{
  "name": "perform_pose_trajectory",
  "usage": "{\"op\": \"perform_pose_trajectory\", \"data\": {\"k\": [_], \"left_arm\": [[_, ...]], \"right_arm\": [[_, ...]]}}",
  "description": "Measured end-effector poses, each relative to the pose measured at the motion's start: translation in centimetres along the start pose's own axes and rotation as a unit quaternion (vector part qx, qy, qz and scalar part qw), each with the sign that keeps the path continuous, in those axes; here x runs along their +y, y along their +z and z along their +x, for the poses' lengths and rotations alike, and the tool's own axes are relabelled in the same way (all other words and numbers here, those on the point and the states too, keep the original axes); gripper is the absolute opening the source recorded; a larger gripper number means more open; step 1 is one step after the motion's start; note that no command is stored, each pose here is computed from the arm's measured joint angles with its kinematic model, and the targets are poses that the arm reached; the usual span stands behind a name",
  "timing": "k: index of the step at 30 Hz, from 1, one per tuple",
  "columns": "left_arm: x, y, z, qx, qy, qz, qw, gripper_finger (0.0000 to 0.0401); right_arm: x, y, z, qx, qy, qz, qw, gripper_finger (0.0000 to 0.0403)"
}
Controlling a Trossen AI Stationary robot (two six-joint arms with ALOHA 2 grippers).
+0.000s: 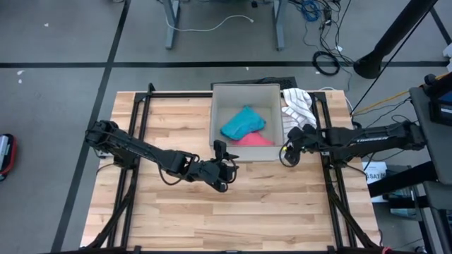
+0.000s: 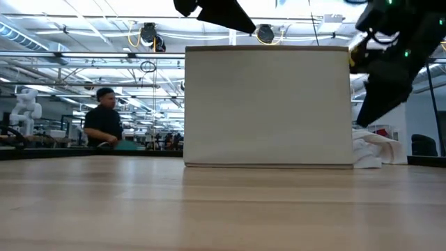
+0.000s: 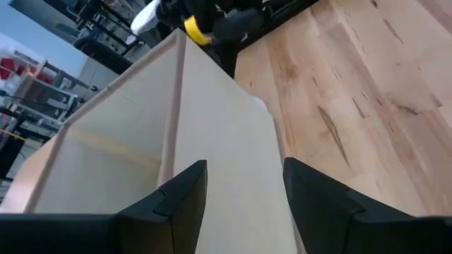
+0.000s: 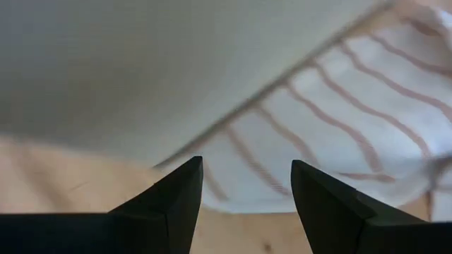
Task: Fold towel
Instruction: Fold the white towel
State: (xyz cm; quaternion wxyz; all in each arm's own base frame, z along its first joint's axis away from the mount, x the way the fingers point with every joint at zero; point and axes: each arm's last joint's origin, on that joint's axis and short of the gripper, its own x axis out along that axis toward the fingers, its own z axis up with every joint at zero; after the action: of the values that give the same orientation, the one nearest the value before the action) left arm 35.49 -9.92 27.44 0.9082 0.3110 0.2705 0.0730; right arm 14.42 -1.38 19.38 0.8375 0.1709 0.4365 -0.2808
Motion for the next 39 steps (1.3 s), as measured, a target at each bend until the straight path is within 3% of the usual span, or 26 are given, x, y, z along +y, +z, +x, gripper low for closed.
{"op": "perform_pose_trajectory", "data": {"k": [3, 10, 17, 20, 24, 30, 34, 39], "left_arm": [[-0.1, 0.1, -0.1, -0.002, -0.003, -0.001, 1.0, 0.0195], [-0.1, 0.1, -0.1, -0.004, -0.006, -0.013, 1.0, 0.0195], [-0.1, 0.2, -0.1, -0.011, -0.01, -0.024, 1.0, 0.0195], [-0.1, 0.3, -0.1, -0.015, -0.008, -0.027, 0.999, 0.0195], [-0.1, 0.3, -0.1, -0.017, -0.007, -0.029, 0.999, 0.0195], [-0.2, 0.4, -0.2, -0.017, -0.009, -0.041, 0.999, 0.0195], [-0.4, 0.4, -0.3, -0.016, -0.012, -0.037, 0.999, 0.0195], [-0.5, 0.2, -0.3, -0.006, -0.016, -0.037, 0.999, 0.0195]], "right_arm": [[-0.4, -1.2, 1.4, -0.012, -0.042, 0.025, 0.999, 0.0201], [-1.3, -3.5, 4.4, -0.036, -0.073, 0.03, 0.996, 0.0201], [-1.8, -5.1, 6.6, -0.044, -0.073, 0.044, 0.995, 0.0192], [-1.6, -5.1, 7.0, -0.039, -0.072, 0.038, 0.996, 0.0143], [-1.4, -5.2, 7.2, -0.029, -0.065, 0.019, 0.997, 0.0024], [-0.8, -4.3, 6.4, -0.055, -0.058, 0.02, 0.997, 0.0006], [0.6, -1.7, 4.1, -0.148, -0.063, 0.022, 0.987, 0.0005], [1.7, 1.4, 0.2, -0.24, -0.123, 0.003, 0.963, 0.0003]]}}
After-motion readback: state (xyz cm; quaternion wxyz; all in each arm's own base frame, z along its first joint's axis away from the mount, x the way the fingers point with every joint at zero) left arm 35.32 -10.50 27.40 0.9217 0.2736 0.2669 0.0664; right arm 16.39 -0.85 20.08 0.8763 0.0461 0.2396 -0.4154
